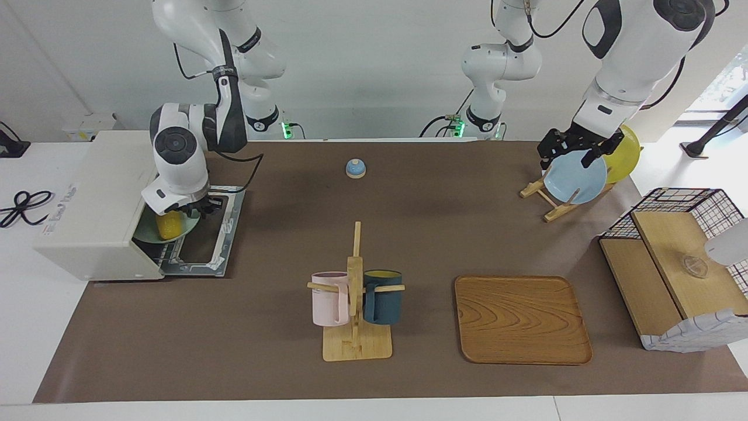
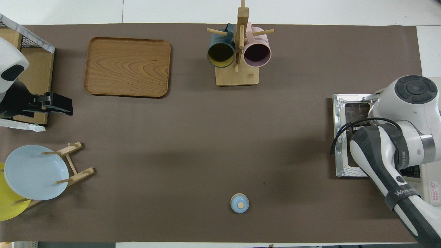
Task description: Put corn in oven
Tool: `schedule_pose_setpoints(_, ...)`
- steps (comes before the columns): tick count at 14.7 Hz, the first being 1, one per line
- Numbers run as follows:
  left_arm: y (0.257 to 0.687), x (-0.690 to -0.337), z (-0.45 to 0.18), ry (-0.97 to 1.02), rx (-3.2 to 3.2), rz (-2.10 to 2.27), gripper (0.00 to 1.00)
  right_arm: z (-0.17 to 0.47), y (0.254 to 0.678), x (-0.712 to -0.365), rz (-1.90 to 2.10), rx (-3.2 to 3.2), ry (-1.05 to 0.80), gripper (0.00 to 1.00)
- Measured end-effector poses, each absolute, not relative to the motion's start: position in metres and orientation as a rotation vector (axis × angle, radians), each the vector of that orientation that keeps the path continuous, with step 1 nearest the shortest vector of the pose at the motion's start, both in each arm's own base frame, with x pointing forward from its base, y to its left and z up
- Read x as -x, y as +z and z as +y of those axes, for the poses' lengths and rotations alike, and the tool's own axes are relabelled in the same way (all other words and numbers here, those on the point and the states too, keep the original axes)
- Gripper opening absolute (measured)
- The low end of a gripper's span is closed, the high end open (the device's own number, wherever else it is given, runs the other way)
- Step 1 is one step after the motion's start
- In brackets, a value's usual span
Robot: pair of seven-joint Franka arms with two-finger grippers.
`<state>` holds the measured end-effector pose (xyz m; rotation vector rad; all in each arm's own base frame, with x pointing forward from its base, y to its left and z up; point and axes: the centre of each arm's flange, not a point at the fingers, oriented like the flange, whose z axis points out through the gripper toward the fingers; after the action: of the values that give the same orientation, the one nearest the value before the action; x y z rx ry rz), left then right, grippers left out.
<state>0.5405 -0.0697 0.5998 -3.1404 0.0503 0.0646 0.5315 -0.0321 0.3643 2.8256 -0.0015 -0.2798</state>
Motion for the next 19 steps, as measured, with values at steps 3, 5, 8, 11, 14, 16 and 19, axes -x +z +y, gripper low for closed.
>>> schedule_pose_setpoints(3,0.6,-0.541,-0.07,0.065,3.14,0.05,1.0,-0.009,0.387,-0.539,-0.001,-2.853,-0.293,0.43)
schedule_pose_setpoints(5,0.6,-0.541,-0.07,0.065,3.14,0.05,1.0,0.013,0.393,-0.542,-0.019,-2.923,-0.29,0.32)
schedule_pose_setpoints(8,0.6,-0.541,-0.07,0.065,3.14,0.05,1.0,0.041,0.385,-0.542,-0.042,-2.97,-0.224,0.01)
schedule_pose_setpoints(11,0.6,-0.541,-0.07,0.065,3.14,0.05,1.0,0.078,0.357,-0.532,-0.059,-2.985,-0.143,0.01)
schedule_pose_setpoints(14,0.6,-0.541,-0.07,0.065,3.14,0.05,1.0,0.081,0.317,-0.527,-0.064,-2.992,-0.162,0.01)
schedule_pose_setpoints(16,0.6,-0.541,-0.07,0.065,3.14,0.05,1.0,0.075,0.301,-0.528,-0.078,-2.99,-0.193,0.01)
schedule_pose_setpoints(19,0.6,-0.541,-0.07,0.065,3.14,0.05,1.0,0.071,0.29,-0.529,-0.076,-2.971,-0.197,0.01)
